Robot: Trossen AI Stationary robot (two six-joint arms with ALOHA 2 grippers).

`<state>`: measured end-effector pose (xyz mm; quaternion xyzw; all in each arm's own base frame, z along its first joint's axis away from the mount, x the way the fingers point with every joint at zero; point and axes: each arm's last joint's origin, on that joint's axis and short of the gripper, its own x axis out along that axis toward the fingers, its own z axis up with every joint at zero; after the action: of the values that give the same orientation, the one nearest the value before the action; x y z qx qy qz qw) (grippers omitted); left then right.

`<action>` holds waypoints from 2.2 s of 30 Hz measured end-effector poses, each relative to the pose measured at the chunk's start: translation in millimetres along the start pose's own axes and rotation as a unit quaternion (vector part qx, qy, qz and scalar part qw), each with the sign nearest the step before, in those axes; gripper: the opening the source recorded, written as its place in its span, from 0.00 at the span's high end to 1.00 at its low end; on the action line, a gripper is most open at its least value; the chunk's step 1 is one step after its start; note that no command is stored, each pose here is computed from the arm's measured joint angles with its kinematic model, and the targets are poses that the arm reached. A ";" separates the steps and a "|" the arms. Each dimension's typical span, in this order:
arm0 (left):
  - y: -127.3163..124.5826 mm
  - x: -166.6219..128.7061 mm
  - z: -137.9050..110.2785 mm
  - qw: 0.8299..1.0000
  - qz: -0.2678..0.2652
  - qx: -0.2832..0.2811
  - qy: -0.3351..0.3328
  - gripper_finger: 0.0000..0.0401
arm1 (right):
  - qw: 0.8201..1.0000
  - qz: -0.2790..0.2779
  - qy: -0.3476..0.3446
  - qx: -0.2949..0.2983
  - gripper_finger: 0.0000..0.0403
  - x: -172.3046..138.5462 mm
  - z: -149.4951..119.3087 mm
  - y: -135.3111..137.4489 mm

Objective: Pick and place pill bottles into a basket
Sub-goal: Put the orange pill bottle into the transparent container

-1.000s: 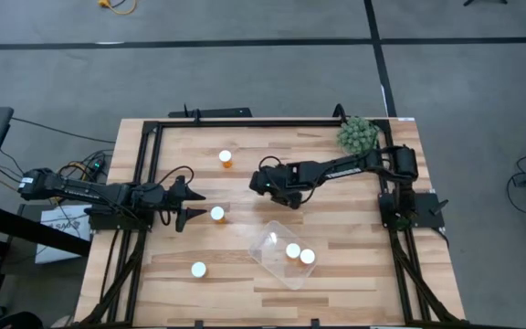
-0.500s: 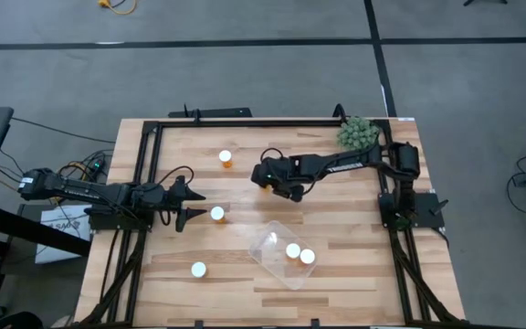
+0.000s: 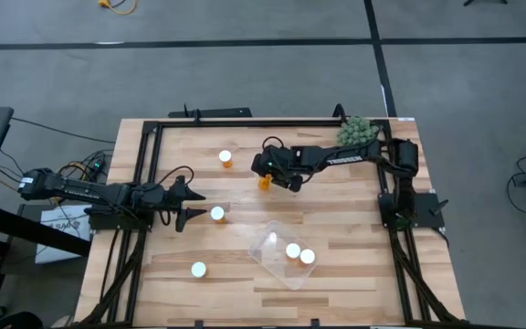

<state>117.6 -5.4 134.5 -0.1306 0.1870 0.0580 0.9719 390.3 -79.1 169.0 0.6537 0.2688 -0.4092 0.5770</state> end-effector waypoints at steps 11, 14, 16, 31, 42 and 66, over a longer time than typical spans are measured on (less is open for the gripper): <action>0.0 0.0 0.0 1.000 0.000 0.000 0.000 0.44 | 1.000 -0.017 0.022 -0.004 0.41 20.7 -2.2 -8.2; 0.0 0.0 0.0 1.000 0.000 0.000 0.000 0.44 | 1.000 -0.014 0.028 -0.003 0.41 28.7 -5.1 -9.0; 0.0 0.0 0.0 1.000 0.000 0.000 0.000 0.44 | 1.000 -0.004 0.024 -0.003 0.41 29.2 -5.1 -7.0; 0.0 0.0 0.0 1.000 0.000 0.000 0.000 0.44 | 0.999 -0.016 0.022 -0.038 0.41 28.5 14.7 -8.9; 0.0 0.0 0.0 1.000 0.000 0.000 0.000 0.44 | 0.985 -0.052 0.063 -0.151 0.41 26.3 8.3 -16.9; 0.0 0.0 0.0 1.000 0.000 0.000 0.000 0.44 | 0.946 -0.163 0.015 -0.281 0.41 -26.0 45.6 22.5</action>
<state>117.6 -5.4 134.5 -0.1306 0.1868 0.0582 0.9719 385.1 -124.7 203.0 0.4188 0.4842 -0.3953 0.6586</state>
